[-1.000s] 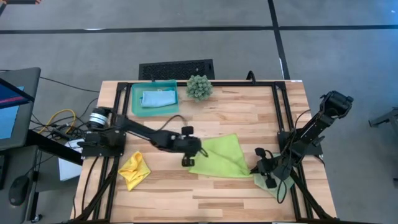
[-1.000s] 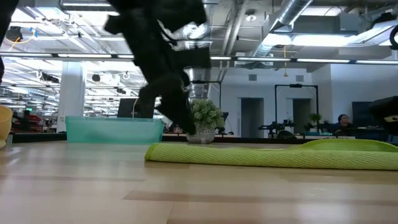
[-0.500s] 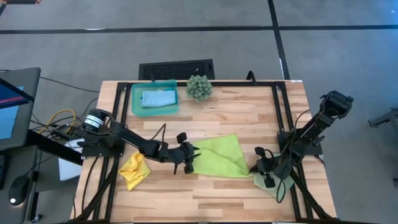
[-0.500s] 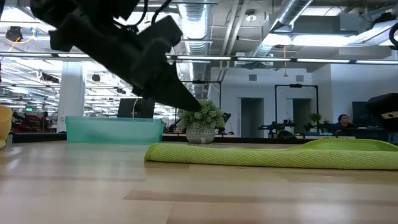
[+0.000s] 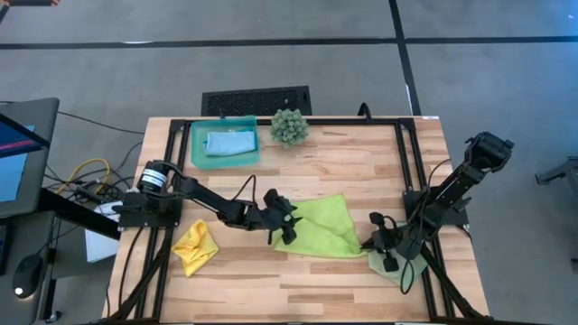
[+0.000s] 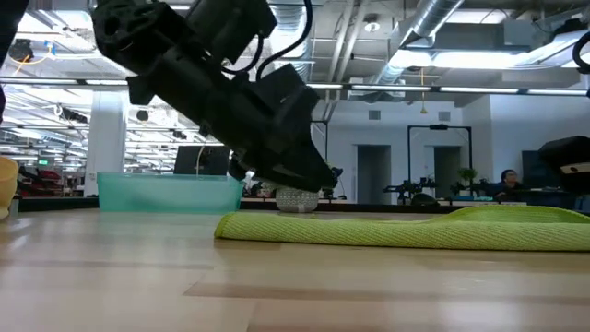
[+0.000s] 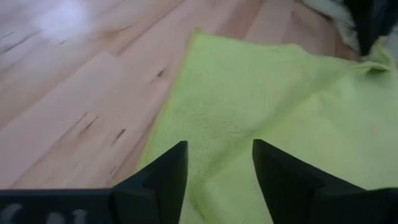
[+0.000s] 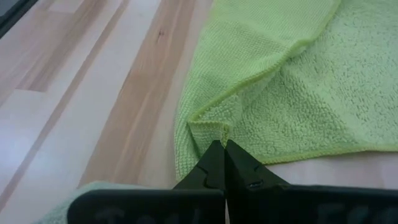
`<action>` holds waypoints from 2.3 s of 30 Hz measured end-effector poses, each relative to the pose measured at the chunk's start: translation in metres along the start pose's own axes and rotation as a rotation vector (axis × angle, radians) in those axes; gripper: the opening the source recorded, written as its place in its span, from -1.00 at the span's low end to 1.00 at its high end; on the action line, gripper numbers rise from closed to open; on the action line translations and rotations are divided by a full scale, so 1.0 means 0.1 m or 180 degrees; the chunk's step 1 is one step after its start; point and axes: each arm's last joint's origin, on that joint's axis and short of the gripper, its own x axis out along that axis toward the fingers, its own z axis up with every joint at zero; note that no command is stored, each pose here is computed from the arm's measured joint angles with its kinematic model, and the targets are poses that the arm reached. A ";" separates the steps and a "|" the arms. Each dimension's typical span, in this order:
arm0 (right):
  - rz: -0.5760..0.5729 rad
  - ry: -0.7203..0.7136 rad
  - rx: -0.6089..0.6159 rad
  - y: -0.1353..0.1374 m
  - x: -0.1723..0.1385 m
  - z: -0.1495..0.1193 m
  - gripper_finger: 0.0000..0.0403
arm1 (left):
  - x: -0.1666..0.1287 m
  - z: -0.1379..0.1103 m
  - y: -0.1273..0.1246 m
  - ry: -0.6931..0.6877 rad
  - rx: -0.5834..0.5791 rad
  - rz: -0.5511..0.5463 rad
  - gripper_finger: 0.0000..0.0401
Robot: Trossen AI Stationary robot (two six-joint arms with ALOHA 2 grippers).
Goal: Fold microfiber towels
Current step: Fold the light green microfiber cloth
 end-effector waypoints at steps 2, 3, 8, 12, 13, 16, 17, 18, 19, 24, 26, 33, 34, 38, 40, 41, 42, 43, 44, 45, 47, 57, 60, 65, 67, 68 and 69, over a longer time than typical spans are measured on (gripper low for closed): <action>0.0000 0.0001 -0.0001 0.00 0.00 0.00 -0.95 | 0.01 0.03 0.00 0.0030 -0.0035 -0.0022 -0.09; -0.0002 0.0005 -0.0005 0.00 0.00 0.00 -0.95 | 0.01 0.04 -0.01 0.0033 -0.0046 -0.0056 -0.08; -0.0004 0.0007 -0.0007 0.00 0.00 0.00 -0.95 | 0.05 0.03 0.03 0.0086 -0.0254 -0.0051 -0.11; -0.0003 0.0009 -0.0007 0.00 0.00 0.00 -0.95 | 0.05 0.00 0.07 0.0152 -0.0313 0.0047 -0.19; -0.0003 0.0009 -0.0007 0.00 0.00 0.00 -0.95 | 0.05 0.00 0.07 0.0136 -0.0311 0.0079 -0.22; -0.0002 0.0008 -0.0007 0.00 0.00 0.00 -0.95 | 0.08 -0.05 0.09 0.0157 -0.0338 0.0214 -0.31; -0.0002 0.0007 -0.0006 0.00 0.00 0.00 -0.95 | 0.09 -0.07 0.10 0.0195 -0.0350 0.0241 -0.34; -0.0001 0.0005 -0.0005 0.00 0.00 0.00 -0.95 | 0.09 -0.09 0.10 0.0211 -0.0356 0.0256 -0.37; -0.0001 0.0006 -0.0006 0.00 0.00 0.00 -0.95 | 0.13 -0.10 0.10 0.0182 -0.0385 0.0230 -0.39; -0.0008 0.0021 -0.0015 0.00 0.00 -0.01 -0.95 | 0.25 -0.19 0.09 0.0269 -0.0336 0.0225 -0.48; -0.0008 0.0020 -0.0014 0.00 0.00 0.00 -0.95 | 0.27 -0.18 0.08 0.0281 -0.0223 0.0209 -0.53; -0.0015 0.0033 -0.0020 0.00 0.00 -0.01 -0.95 | 0.28 -0.13 0.02 0.0375 0.0177 0.0084 -0.94; -0.0015 0.0034 -0.0021 0.00 0.00 -0.01 -0.95 | 0.28 -0.11 0.00 0.0381 0.0224 0.0074 -0.96; -0.0014 0.0038 -0.0026 0.00 0.00 -0.01 -0.95 | 0.27 -0.07 -0.08 0.0510 0.0519 0.0175 -0.96; -0.0014 0.0039 -0.0027 0.00 0.00 -0.01 -0.95 | 0.24 -0.03 -0.12 0.0597 0.0669 0.0282 -0.98; -0.0017 0.0041 -0.0028 0.00 0.00 -0.01 -0.95 | 0.23 0.00 -0.15 0.0624 0.0725 0.0332 -0.99; -0.0020 0.0041 -0.0029 0.00 0.00 -0.01 -0.95 | 0.21 0.03 -0.18 0.0649 0.0760 0.0360 -0.99; -0.0021 0.0039 -0.0028 0.00 0.00 -0.01 -0.95 | 0.18 0.06 -0.20 0.0704 0.0804 0.0382 -0.99; -0.0023 0.0038 -0.0028 0.00 0.00 -0.01 -0.95 | 0.15 0.10 -0.22 0.0729 0.0804 0.0384 -0.99; -0.0042 0.0030 -0.0029 -0.01 0.00 -0.01 -0.95 | 0.13 0.14 -0.26 0.0712 0.0778 0.0362 -0.99; -0.0147 -0.0020 -0.0034 -0.02 0.00 -0.01 -0.95 | 0.07 0.19 -0.31 0.0678 0.0788 0.0355 -0.99; -0.0244 -0.0039 -0.0033 -0.03 0.00 -0.01 -0.95 | -0.42 0.38 -0.59 0.0214 0.1107 0.0536 -1.00; -0.0246 -0.0040 -0.0025 -0.03 0.00 -0.01 -0.95 | -0.49 0.39 -0.65 0.0163 0.1126 0.0516 -1.00; -0.0244 -0.0044 -0.0021 -0.03 0.00 -0.01 -0.95 | -0.41 0.33 -0.56 0.0214 0.1087 0.0623 -0.99; -0.0238 -0.0056 -0.0014 -0.03 0.00 -0.01 -0.95 | -0.36 0.26 -0.46 0.0322 0.1095 0.0714 -0.94; -0.0235 -0.0061 -0.0010 -0.03 0.00 -0.01 -0.95 | -0.33 0.25 -0.41 0.0363 0.1028 0.0704 -0.89; -0.0234 -0.0062 -0.0010 -0.03 0.00 -0.01 -0.95 | -0.27 0.25 -0.36 0.0392 0.0919 0.0693 -0.83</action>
